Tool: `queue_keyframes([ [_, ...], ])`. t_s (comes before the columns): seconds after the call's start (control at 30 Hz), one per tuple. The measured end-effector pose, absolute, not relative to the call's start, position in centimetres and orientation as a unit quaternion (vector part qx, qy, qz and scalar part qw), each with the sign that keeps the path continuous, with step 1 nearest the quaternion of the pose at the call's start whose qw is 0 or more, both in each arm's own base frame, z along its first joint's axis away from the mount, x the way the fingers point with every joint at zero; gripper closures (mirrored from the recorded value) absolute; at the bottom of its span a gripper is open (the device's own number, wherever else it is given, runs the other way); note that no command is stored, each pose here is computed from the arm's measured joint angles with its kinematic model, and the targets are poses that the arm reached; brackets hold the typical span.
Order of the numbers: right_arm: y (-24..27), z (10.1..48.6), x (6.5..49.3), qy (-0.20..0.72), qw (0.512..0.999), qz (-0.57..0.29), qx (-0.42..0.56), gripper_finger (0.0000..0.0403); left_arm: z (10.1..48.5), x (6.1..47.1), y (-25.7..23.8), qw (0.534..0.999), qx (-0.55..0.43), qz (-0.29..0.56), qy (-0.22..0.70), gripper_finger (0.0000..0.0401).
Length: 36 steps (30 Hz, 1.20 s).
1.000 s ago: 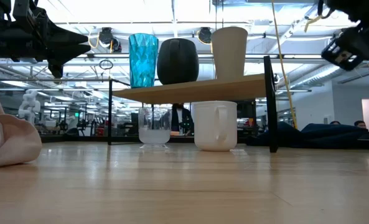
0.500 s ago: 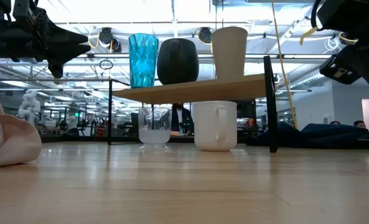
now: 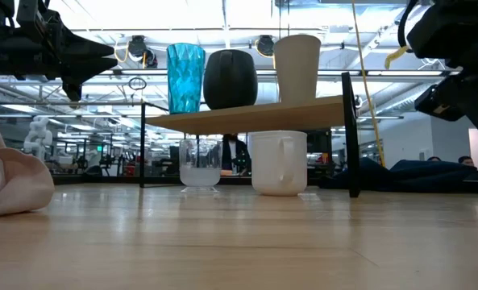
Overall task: Stack small to large cups/mugs on shelf
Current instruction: Put the yellow cup on the shelf
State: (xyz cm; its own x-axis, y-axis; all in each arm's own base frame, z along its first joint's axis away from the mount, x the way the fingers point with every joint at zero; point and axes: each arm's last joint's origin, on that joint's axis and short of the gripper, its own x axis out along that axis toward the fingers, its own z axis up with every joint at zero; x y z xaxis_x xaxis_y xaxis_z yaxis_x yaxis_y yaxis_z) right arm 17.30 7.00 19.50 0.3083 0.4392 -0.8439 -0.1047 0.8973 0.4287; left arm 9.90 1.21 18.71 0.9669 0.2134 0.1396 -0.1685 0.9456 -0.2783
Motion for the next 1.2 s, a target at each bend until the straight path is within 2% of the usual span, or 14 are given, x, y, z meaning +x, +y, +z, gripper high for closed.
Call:
queue_keyframes([
  [0.6,7.0,19.5,17.3,0.563,0.794,0.171,0.149,0.0202,18.7,9.9,1.2,0.983,-0.133,0.097,-0.084,0.0277],
  [0.8,7.1,19.5,17.3,0.565,0.79,0.18,0.154,0.0264,18.7,9.9,1.2,0.983,-0.133,0.097,-0.084,0.0277],
  [1.03,7.8,19.6,17.3,0.545,0.802,0.22,0.111,0.039,18.7,9.9,1.2,0.983,-0.133,0.097,-0.084,0.0277],
  [1.2,9.4,20.1,17.8,0.471,0.833,0.282,0.071,0.0399,18.7,9.9,1.2,0.982,-0.135,0.096,-0.084,0.0277],
])
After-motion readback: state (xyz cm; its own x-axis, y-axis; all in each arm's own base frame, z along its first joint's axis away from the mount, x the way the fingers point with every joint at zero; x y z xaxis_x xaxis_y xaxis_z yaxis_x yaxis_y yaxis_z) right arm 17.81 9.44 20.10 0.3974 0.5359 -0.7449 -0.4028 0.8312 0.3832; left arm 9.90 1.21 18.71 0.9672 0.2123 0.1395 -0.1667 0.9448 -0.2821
